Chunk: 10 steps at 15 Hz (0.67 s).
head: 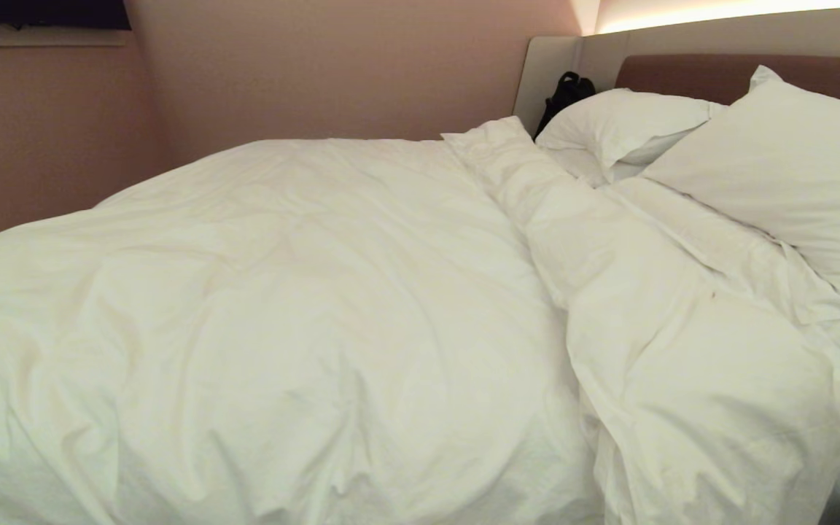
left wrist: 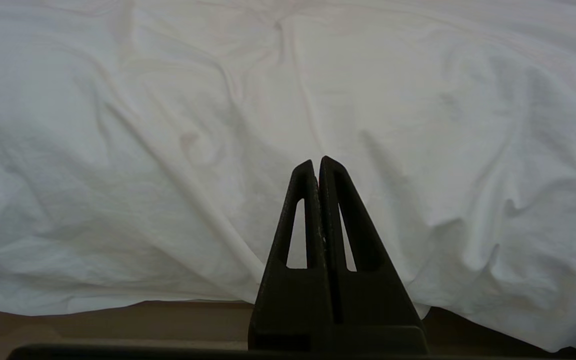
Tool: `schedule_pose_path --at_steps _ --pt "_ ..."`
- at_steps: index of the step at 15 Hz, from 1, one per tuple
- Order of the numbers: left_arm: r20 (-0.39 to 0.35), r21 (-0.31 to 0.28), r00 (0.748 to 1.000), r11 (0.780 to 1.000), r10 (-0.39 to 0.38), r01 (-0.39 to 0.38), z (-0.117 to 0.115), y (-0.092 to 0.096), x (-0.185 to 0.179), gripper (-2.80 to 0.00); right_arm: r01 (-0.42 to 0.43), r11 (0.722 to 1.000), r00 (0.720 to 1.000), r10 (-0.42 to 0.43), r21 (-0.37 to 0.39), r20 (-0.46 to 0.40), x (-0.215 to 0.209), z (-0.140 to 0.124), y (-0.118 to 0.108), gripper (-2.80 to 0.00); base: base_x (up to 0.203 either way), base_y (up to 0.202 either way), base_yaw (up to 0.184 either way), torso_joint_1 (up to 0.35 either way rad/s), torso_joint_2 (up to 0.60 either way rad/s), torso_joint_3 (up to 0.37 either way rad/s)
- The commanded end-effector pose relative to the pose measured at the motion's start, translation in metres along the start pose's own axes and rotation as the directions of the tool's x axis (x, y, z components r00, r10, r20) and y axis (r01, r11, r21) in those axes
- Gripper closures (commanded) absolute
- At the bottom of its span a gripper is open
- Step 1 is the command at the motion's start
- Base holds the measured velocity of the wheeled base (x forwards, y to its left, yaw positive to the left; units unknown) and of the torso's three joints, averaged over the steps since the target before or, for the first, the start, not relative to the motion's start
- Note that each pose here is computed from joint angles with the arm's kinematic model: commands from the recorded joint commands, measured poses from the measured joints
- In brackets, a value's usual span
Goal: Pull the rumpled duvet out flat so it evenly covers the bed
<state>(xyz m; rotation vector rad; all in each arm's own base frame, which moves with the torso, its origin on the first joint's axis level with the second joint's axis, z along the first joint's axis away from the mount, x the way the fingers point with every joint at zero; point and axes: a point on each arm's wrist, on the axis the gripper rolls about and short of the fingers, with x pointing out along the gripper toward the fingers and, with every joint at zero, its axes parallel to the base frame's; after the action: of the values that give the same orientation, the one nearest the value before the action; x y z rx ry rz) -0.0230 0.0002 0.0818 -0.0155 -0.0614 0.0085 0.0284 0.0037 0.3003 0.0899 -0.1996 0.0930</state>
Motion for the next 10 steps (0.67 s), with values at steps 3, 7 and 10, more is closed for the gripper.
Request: schedule_pose_path --at_steps 3,7,10 --pt "0.0 0.0 1.0 1.0 0.0 0.0 0.0 0.0 0.0 0.0 -0.015 1.0 1.0 0.015 -0.021 -0.027 -0.058 -0.018 -0.011 0.0 0.0 0.0 0.0 0.0 0.0 0.0" --pt "0.0 0.0 1.0 1.0 0.002 -0.002 0.0 0.0 0.0 0.0 0.062 0.997 0.997 -0.063 -0.042 -0.038 -0.09 -0.031 -0.014 0.0 0.0 0.0 0.0 0.0 0.0 0.0" --pt "0.0 -0.001 1.0 1.0 0.0 0.0 0.0 0.0 0.0 0.0 0.222 0.974 0.975 -0.223 -0.041 -0.019 -0.099 -0.039 -0.011 0.0 0.0 0.0 0.0 0.0 0.0 0.0"
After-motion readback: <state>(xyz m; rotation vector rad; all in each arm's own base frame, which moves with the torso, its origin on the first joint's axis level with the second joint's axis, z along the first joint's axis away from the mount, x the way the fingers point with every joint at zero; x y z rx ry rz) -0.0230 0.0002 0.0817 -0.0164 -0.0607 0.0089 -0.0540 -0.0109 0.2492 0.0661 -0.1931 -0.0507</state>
